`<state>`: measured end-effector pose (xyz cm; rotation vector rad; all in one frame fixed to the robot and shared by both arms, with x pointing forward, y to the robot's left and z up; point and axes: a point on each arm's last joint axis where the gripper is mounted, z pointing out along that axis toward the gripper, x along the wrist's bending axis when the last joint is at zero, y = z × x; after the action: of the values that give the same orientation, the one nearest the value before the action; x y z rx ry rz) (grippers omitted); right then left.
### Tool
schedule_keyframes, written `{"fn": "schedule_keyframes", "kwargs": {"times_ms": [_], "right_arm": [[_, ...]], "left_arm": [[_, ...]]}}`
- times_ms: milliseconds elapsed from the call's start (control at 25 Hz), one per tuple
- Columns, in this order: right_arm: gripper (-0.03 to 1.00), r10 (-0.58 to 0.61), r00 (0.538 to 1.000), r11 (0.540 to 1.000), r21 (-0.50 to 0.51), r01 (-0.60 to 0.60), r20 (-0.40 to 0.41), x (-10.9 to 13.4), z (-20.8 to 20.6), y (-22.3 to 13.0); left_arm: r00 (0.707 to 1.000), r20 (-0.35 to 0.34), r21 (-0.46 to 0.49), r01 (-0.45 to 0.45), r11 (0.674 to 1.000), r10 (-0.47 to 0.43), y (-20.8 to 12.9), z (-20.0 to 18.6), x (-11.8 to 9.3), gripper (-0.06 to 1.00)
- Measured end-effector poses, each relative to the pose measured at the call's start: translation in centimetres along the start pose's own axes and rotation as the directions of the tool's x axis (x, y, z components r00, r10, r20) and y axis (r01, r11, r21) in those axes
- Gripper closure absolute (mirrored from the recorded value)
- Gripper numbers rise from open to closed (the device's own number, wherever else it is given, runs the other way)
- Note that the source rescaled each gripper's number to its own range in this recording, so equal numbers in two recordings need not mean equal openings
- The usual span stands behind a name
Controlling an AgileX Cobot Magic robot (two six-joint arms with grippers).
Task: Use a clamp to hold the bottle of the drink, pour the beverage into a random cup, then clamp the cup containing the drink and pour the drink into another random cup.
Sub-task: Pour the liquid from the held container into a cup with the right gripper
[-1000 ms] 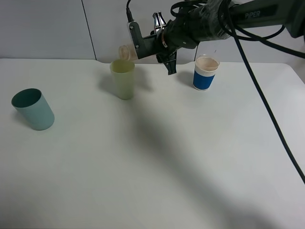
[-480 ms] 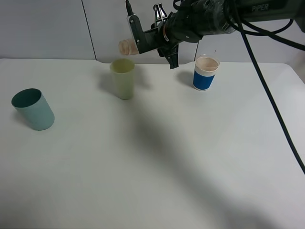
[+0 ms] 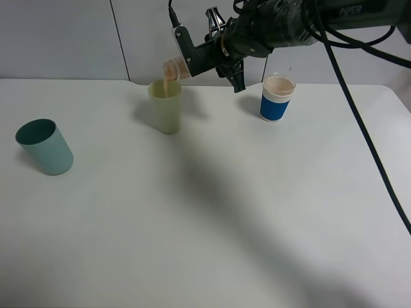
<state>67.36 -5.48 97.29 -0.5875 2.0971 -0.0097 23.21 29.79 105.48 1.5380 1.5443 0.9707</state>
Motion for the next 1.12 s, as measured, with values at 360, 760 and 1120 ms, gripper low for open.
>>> {"fn": "schedule_keyframes", "kwargs": {"times_ms": [360, 760, 1120], "right_arm": [[0.93, -0.019, 1.0, 1.0, 0.003, 0.019, 0.003, -0.03, 0.0, -0.03], [0.93, -0.02, 1.0, 1.0, 0.003, 0.02, 0.003, -0.03, 0.0, -0.03], [0.93, -0.027, 1.0, 1.0, 0.005, 0.027, 0.005, -0.04, 0.0, -0.05]], "left_arm": [[1.0, 0.0, 0.0, 0.0, 1.0, 0.0, 0.0, 0.0, 0.0, -0.06], [1.0, 0.0, 0.0, 0.0, 1.0, 0.0, 0.0, 0.0, 0.0, -0.06], [1.0, 0.0, 0.0, 0.0, 1.0, 0.0, 0.0, 0.0, 0.0, -0.06]]}}
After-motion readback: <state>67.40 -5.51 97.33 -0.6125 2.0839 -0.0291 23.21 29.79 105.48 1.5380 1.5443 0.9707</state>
